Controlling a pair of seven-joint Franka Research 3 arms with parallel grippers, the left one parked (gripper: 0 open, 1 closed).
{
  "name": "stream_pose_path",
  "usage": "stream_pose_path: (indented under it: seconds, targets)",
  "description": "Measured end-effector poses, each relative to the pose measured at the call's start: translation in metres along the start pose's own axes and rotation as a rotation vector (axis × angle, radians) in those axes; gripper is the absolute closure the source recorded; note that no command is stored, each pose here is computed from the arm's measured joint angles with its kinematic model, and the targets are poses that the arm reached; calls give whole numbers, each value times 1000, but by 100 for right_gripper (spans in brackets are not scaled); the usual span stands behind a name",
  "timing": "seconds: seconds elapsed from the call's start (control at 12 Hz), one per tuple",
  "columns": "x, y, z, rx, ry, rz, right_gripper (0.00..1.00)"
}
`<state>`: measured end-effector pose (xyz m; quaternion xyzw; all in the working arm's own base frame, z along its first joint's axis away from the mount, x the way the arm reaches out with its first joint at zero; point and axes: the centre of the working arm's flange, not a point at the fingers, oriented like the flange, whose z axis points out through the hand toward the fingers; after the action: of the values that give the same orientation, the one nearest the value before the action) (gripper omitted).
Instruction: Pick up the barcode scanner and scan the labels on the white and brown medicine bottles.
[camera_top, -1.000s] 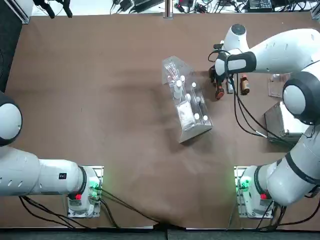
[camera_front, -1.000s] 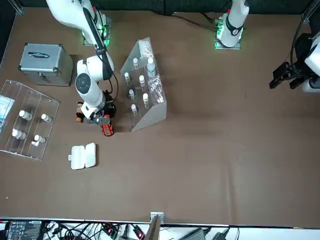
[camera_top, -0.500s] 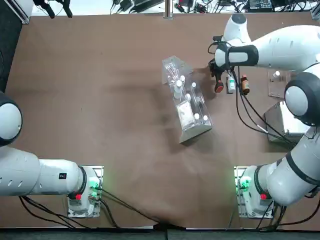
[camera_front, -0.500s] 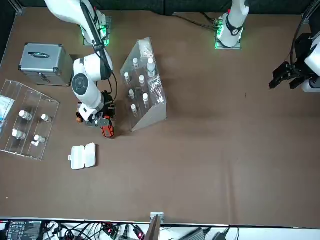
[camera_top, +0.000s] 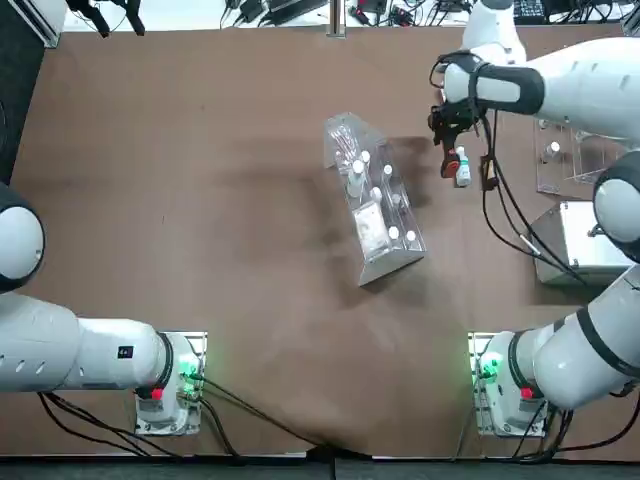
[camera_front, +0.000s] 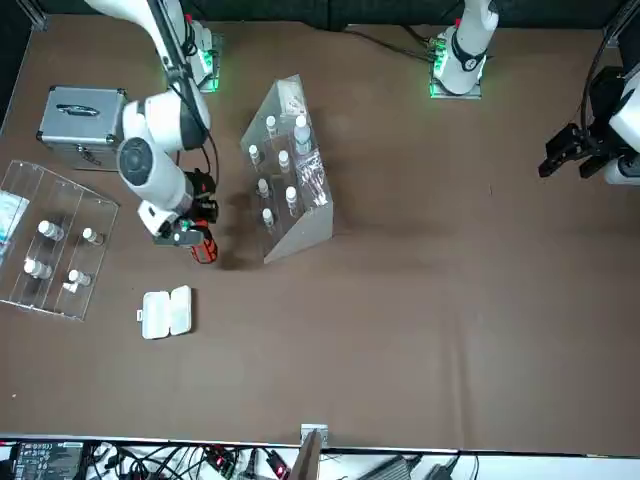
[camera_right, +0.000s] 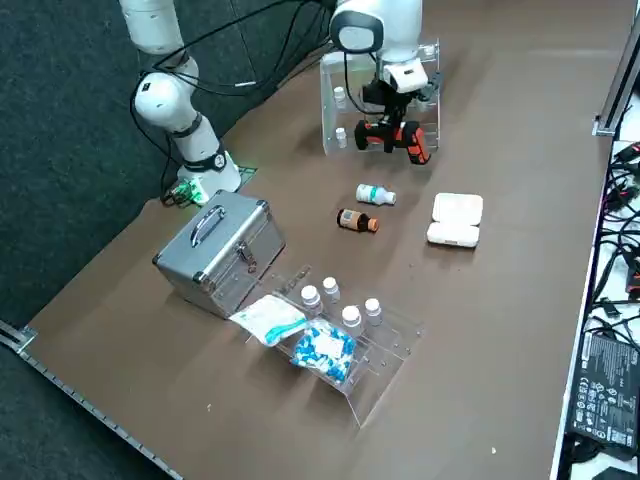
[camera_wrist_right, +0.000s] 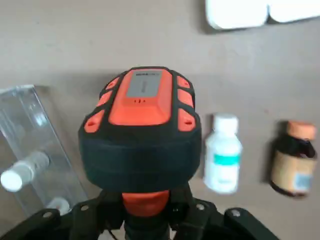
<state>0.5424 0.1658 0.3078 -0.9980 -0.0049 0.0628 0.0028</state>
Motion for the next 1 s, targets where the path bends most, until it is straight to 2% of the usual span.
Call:
stream_pose_path:
  seconds: [0.5,1.0]
  targets:
    - [-28,42,-40,6,-147,14,57]
    - [-42,70,-15,6,-202,38,57]
